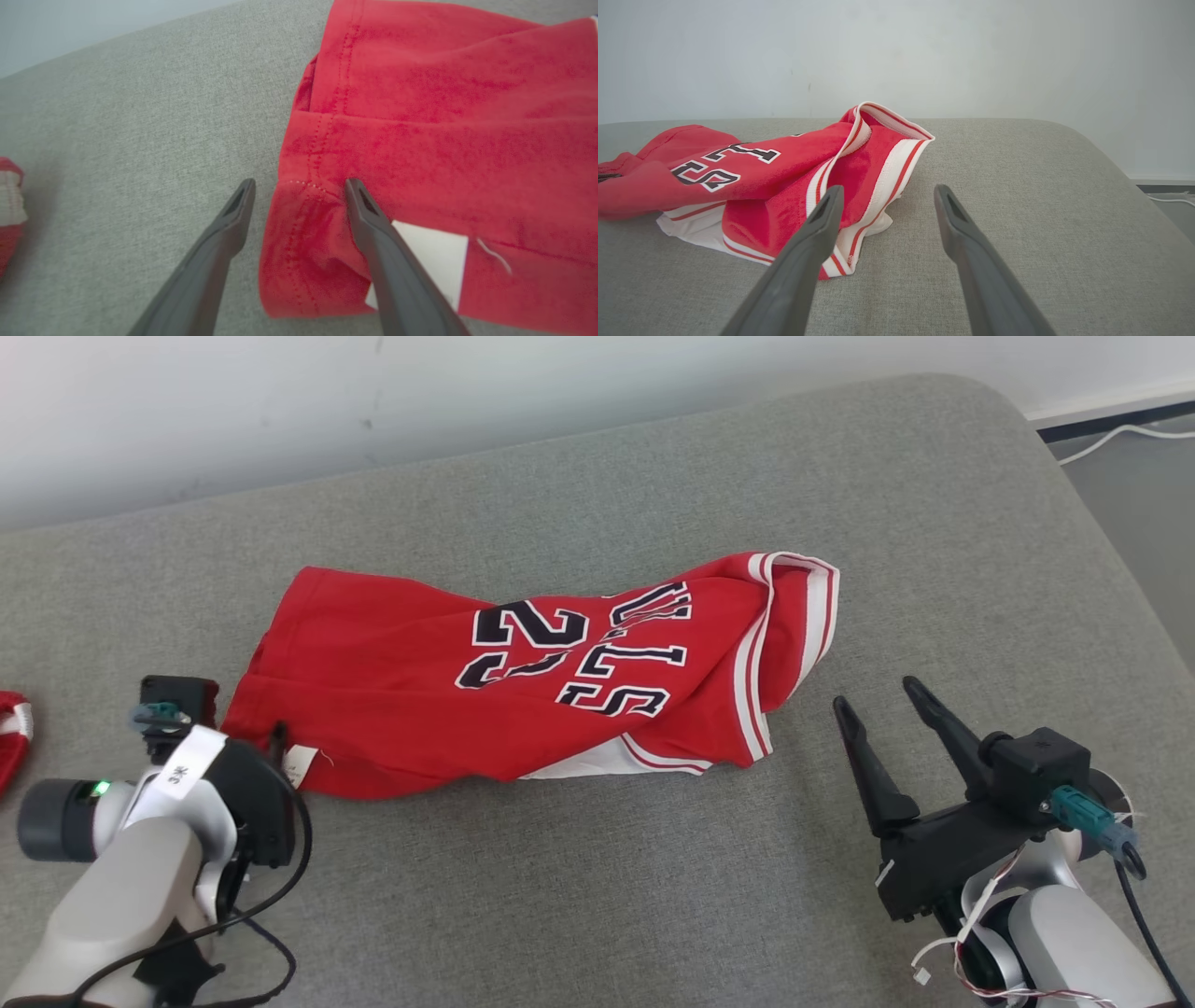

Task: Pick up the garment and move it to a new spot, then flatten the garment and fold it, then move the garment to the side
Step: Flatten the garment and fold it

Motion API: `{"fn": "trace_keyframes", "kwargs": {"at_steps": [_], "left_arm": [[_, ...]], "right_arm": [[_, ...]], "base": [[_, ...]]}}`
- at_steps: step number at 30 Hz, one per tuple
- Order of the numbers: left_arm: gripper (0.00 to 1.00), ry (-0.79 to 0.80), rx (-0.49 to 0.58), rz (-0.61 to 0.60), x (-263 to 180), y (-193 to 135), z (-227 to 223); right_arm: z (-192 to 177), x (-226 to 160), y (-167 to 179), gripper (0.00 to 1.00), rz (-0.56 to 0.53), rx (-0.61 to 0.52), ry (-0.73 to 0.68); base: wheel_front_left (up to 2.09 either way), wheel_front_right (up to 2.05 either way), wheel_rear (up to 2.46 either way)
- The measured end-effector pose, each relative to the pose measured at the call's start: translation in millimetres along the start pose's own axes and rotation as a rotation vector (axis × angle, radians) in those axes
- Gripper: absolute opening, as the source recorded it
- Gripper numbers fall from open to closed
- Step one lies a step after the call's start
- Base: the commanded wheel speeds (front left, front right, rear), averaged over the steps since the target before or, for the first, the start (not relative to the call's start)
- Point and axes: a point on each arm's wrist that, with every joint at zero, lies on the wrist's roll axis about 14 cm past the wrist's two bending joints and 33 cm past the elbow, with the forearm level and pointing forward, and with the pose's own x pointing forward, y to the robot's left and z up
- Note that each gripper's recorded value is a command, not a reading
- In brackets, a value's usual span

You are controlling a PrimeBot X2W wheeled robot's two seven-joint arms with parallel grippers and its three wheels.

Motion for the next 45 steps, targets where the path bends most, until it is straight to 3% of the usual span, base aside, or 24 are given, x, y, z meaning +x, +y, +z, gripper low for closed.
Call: {"fn": "trace_keyframes", "kwargs": {"at_steps": [1,2,3,7,14,24,34,45], "left_arm": [[0.34,0.0,-0.003,-0.003,0,-2,0],[0.34,-0.003,-0.005,-0.006,0,-4,1],[0.0,-0.006,-0.008,-0.01,0,-6,3],[0.0,-0.021,-0.003,-0.026,-2,-14,8],[0.0,-0.078,0.018,0.015,-12,3,22],[0.0,-0.177,-0.062,0.065,-33,31,43],[0.0,-0.26,-0.069,0.075,-42,34,57],[0.0,-0.307,-0.084,0.078,-48,34,62]], "right_arm": [[0,0,-2,1.0,-0.003,-0.002,-0.001],[1,1,-3,1.0,-0.008,-0.004,-0.001],[1,1,-4,1.0,-0.01,-0.006,-0.001],[0,4,2,1.0,0.006,-0.003,0.001],[-9,8,25,1.0,0.071,0.008,0.031],[-61,-12,81,1.0,0.251,0.077,0.245],[-84,-3,83,1.0,0.261,0.013,0.35],[-93,14,88,1.0,0.247,0.021,0.387]], "base": [[0.0,0.0,0.0],[0.0,0.0,0.0],[0.0,0.0,0.0],[0.0,0.0,0.0],[0.0,0.0,0.0],[0.0,0.0,0.0],[0.0,0.0,0.0],[0.0,0.0,0.0]]}}
